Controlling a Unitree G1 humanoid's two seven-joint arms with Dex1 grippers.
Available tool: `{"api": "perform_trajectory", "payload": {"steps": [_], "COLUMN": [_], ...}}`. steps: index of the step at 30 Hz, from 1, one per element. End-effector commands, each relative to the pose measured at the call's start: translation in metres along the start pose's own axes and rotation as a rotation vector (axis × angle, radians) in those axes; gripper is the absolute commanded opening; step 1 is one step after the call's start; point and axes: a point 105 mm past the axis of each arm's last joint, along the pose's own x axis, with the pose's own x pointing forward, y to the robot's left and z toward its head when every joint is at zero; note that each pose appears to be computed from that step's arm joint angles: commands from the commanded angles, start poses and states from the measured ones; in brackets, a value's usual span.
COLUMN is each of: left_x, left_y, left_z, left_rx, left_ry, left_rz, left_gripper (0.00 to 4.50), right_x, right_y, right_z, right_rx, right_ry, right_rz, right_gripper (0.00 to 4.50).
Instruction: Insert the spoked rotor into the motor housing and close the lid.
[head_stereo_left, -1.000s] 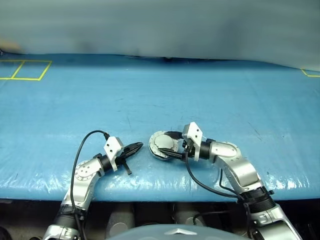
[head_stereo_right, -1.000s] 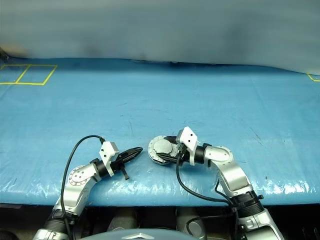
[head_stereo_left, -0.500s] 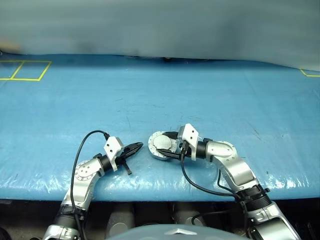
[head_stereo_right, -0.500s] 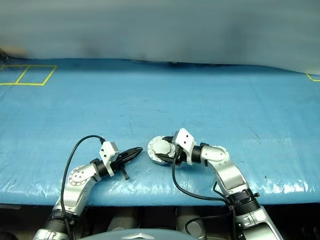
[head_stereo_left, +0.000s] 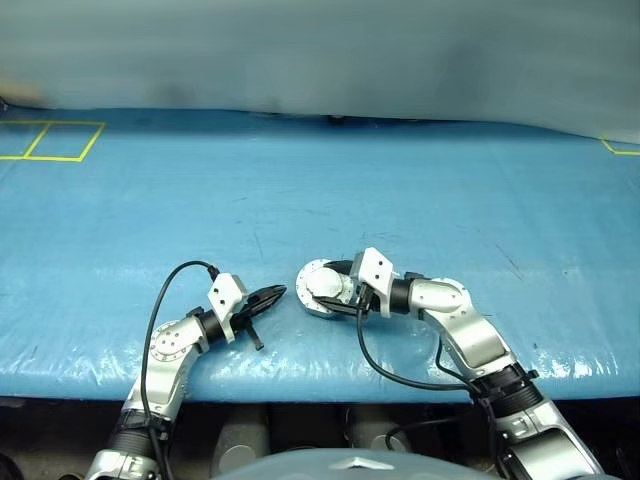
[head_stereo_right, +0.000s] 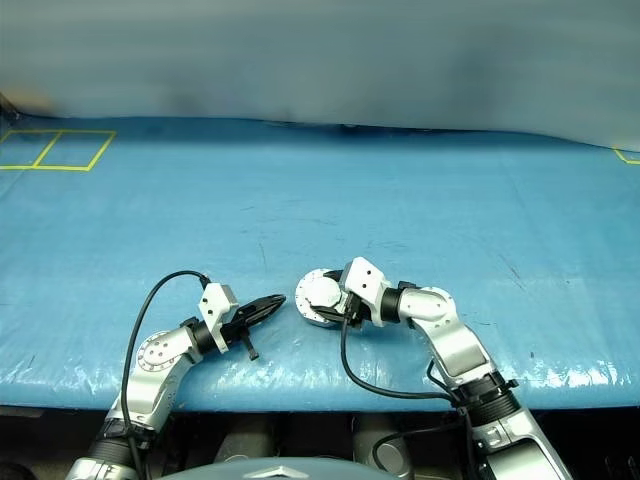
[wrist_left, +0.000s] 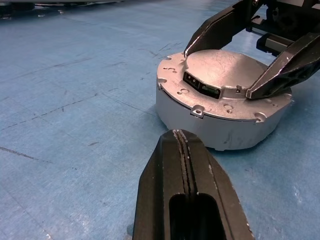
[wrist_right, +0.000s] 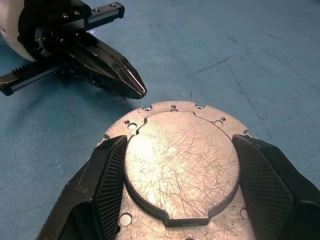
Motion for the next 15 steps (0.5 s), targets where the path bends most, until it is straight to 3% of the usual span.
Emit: {"api": "perform_trajectory", "payload": {"steps": [1,6,15], "left_x": [0.006,0.008,0.01], "left_y": [0.009,0.007,-0.012], "left_z": [0.026,0.036,0.027], "left_rx": [-0.002,-0.03,-0.081], "left_ry": [-0.114,-0.158,-0.088], "left_rz": [0.05,0.006,-0.141], "left_gripper": [0.0,0.0,0.0], "right_x": [-0.005,-0.004,-0.005], "right_y": [-0.003,-0.001,-0.002], "right_z": [-0.018,-0.018,-0.018], "right_rx": [0.023,0.023,0.021], "right_ry": [0.078,0.077,0.074], "right_rz": [-0.018,-0.016,-0.033], "right_gripper": [3.0,3.0,3.0]}}
